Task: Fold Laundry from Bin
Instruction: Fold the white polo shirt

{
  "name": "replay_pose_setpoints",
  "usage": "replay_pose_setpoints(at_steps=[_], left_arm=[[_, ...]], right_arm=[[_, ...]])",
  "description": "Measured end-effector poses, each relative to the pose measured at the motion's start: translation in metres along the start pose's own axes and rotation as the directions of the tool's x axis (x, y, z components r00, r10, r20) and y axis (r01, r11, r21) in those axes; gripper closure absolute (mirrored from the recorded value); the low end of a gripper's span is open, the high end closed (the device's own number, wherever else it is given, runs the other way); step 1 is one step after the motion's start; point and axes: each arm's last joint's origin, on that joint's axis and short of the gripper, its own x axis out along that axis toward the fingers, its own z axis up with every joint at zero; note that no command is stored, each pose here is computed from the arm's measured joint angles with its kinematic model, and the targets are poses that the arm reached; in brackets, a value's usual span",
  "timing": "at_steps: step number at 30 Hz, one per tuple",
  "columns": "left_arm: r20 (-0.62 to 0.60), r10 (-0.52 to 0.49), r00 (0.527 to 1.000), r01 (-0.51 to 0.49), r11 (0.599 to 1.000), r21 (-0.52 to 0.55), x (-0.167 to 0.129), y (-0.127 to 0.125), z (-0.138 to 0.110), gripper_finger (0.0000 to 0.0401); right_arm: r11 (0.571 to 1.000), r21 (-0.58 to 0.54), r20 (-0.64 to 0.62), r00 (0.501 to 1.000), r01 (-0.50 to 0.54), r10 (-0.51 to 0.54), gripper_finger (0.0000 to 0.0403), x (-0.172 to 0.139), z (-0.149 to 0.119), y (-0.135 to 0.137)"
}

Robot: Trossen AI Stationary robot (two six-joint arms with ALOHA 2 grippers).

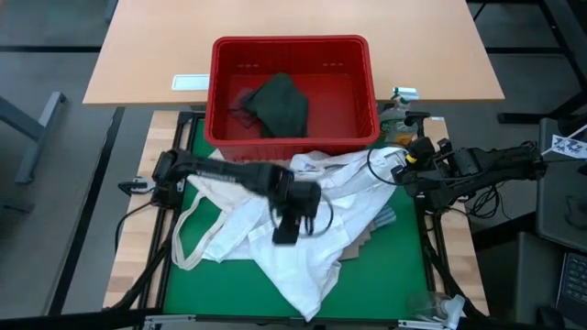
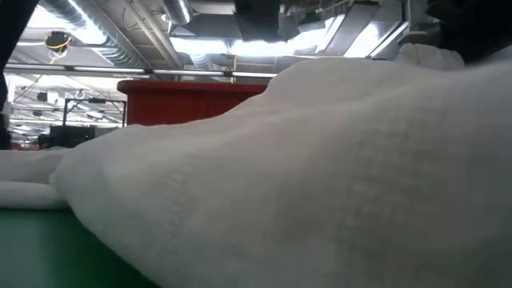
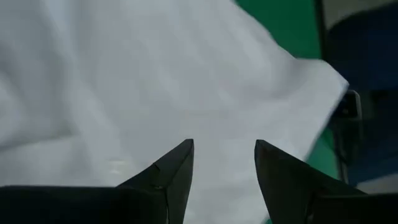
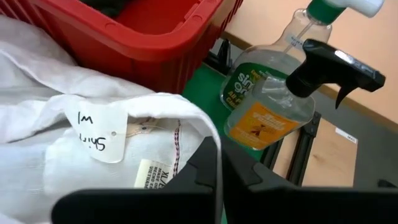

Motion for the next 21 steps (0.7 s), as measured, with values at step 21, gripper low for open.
replay_pose_setpoints(at_steps=[21], left_arm=[[-0.191,0.323,0.927,-0.374,0.762,-0.529,0.080,-0.153,-0.106,0.0236]], right_arm=[[0.999,0.001,-0.095,0.995,-0.043,0.043,0.0397,0.000,-0.003,0.001]])
